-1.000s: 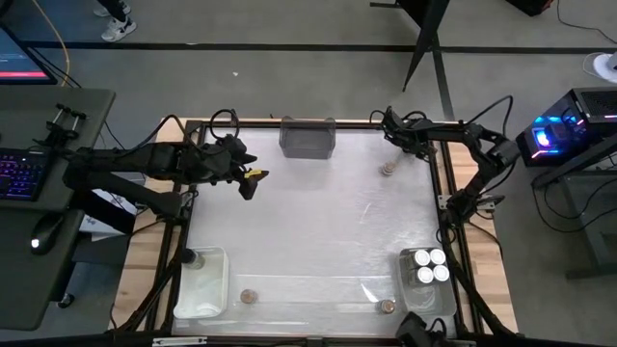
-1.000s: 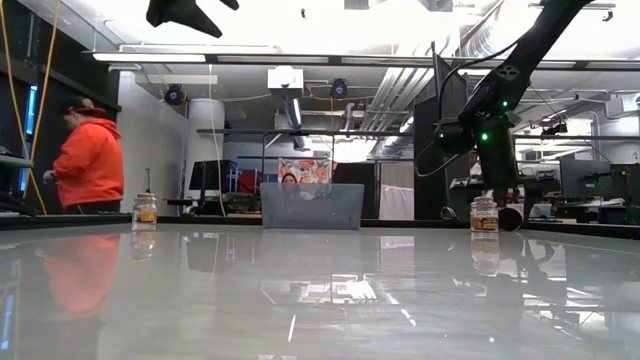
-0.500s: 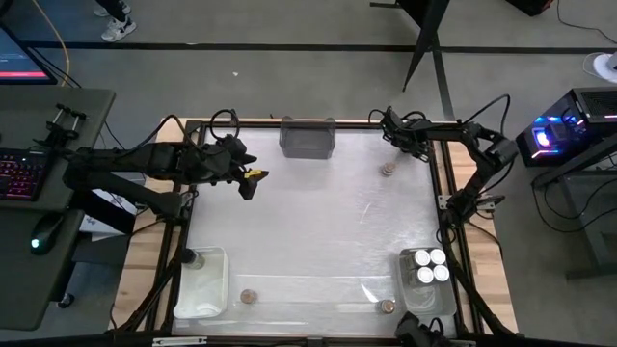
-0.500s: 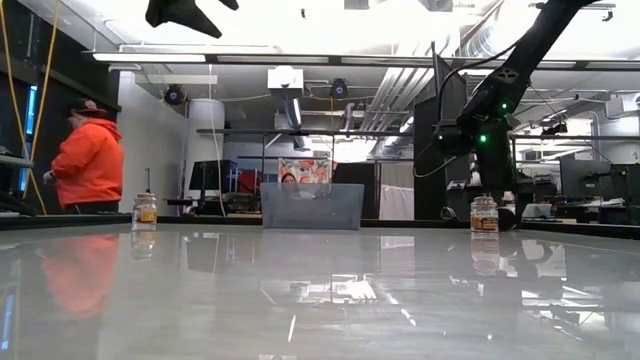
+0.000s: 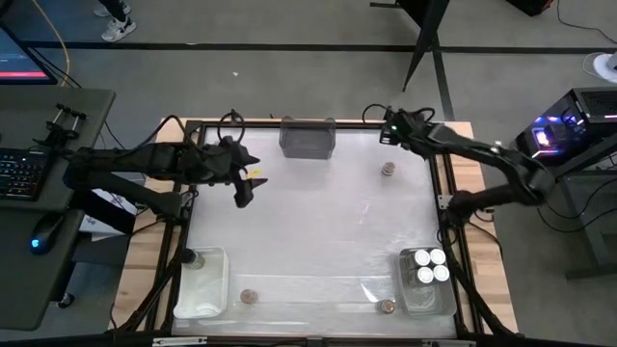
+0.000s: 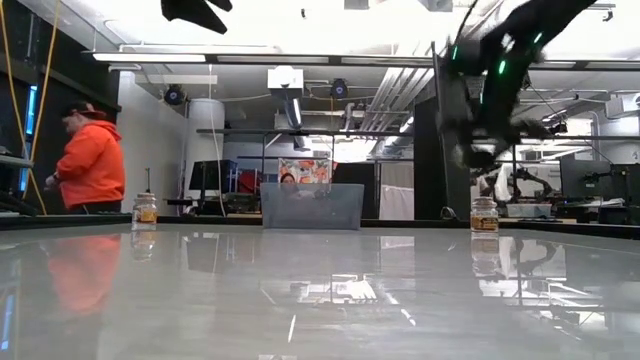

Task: Sort spices by type
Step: Put the black seasoning bottle into the white bin

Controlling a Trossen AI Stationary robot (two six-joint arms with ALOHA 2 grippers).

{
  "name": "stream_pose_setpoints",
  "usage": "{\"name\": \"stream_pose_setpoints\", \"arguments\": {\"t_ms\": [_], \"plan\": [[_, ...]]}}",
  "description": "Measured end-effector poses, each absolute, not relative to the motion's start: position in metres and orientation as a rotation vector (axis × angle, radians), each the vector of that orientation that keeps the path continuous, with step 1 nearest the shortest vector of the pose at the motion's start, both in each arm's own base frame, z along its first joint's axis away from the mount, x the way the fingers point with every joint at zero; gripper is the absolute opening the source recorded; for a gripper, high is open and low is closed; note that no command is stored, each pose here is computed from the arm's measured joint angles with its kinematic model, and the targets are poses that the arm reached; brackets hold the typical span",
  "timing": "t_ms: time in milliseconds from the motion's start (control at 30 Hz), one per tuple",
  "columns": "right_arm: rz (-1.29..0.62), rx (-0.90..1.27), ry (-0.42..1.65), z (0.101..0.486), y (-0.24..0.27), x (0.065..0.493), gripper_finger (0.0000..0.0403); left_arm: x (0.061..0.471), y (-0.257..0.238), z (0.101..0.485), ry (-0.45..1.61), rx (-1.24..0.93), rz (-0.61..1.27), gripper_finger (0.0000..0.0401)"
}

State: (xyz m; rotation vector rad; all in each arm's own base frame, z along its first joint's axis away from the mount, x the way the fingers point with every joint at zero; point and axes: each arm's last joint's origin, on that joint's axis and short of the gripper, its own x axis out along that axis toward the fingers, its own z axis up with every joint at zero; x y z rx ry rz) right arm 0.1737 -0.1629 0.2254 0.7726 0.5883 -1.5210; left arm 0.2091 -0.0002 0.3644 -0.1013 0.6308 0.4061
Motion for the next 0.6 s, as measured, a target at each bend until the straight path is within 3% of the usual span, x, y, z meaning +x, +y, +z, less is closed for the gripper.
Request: {"name": "stream_pose_setpoints", "arguments": {"t_ms": [267, 600], "plan": [[-0.73, 0.761, 0.355, 0.292, -0.079, 0.203, 0.0199, 0.224, -0.001, 0.354, 0.733, 0.211, 0.296, 0.0275], [-0.358, 0.819, 0.451, 0.27, 0.012, 0.259, 0.0199, 0.275, -0.017, 0.326, 0.75, 0.363, 0.032, 0.0275]]}}
